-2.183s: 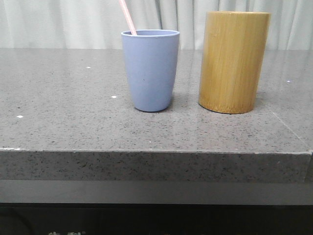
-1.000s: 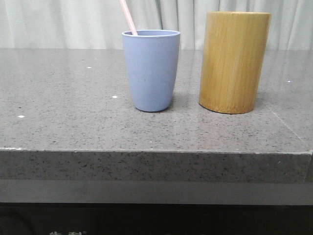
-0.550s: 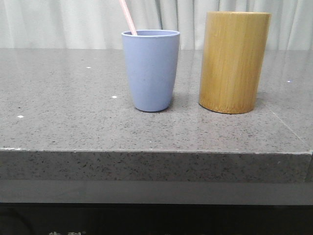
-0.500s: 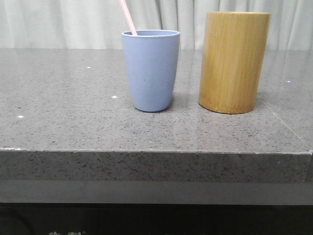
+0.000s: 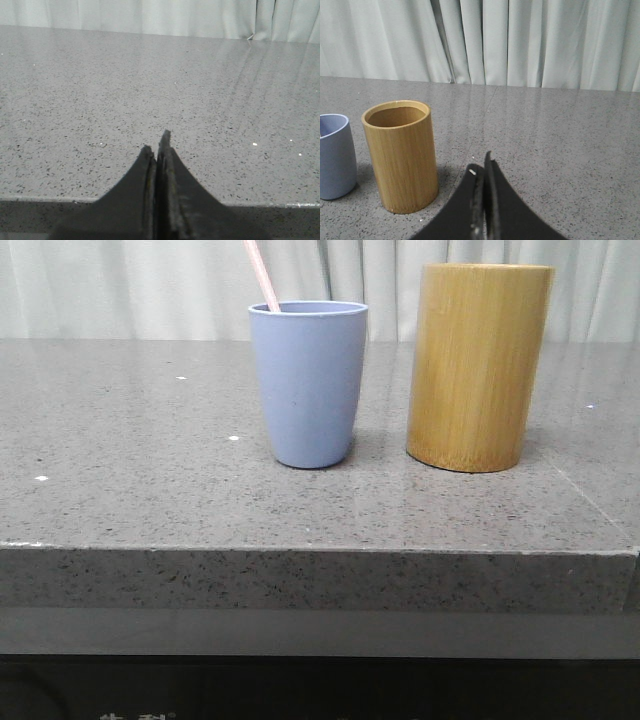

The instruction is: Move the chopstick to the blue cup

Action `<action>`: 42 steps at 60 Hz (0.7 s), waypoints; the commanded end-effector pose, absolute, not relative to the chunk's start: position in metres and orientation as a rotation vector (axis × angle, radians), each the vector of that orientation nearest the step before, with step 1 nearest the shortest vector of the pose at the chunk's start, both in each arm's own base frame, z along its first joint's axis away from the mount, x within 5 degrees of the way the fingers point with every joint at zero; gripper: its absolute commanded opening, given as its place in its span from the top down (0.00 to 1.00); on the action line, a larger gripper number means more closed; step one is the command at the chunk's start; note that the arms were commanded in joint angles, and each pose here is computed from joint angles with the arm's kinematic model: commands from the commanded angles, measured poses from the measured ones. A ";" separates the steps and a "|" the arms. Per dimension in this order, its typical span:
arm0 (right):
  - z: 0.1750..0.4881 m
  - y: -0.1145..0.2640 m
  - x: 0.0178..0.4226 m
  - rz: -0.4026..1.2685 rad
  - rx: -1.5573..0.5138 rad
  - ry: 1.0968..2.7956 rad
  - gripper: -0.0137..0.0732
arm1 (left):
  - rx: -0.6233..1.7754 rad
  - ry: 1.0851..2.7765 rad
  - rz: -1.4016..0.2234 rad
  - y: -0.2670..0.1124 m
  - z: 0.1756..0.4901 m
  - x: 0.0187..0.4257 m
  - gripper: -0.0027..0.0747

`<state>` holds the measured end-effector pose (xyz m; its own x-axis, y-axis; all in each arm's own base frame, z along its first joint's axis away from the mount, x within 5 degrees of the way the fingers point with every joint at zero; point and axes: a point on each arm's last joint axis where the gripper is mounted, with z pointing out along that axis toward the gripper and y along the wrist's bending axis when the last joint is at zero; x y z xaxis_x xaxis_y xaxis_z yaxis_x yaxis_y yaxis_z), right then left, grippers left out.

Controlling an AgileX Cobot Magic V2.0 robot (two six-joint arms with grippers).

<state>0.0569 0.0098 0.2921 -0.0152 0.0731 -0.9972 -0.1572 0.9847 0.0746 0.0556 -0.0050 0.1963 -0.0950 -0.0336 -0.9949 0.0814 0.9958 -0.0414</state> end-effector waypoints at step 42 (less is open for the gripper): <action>0.220 0.002 0.061 0.081 0.019 1.545 0.98 | 0.014 1.555 -0.112 -0.005 0.203 0.054 0.99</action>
<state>0.0613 0.0048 0.2188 -0.0719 0.0705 -0.9949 -0.0670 0.9949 0.0753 0.0556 -0.0050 0.1963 -0.0950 -0.0336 -0.9949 0.0814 0.9958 -0.0414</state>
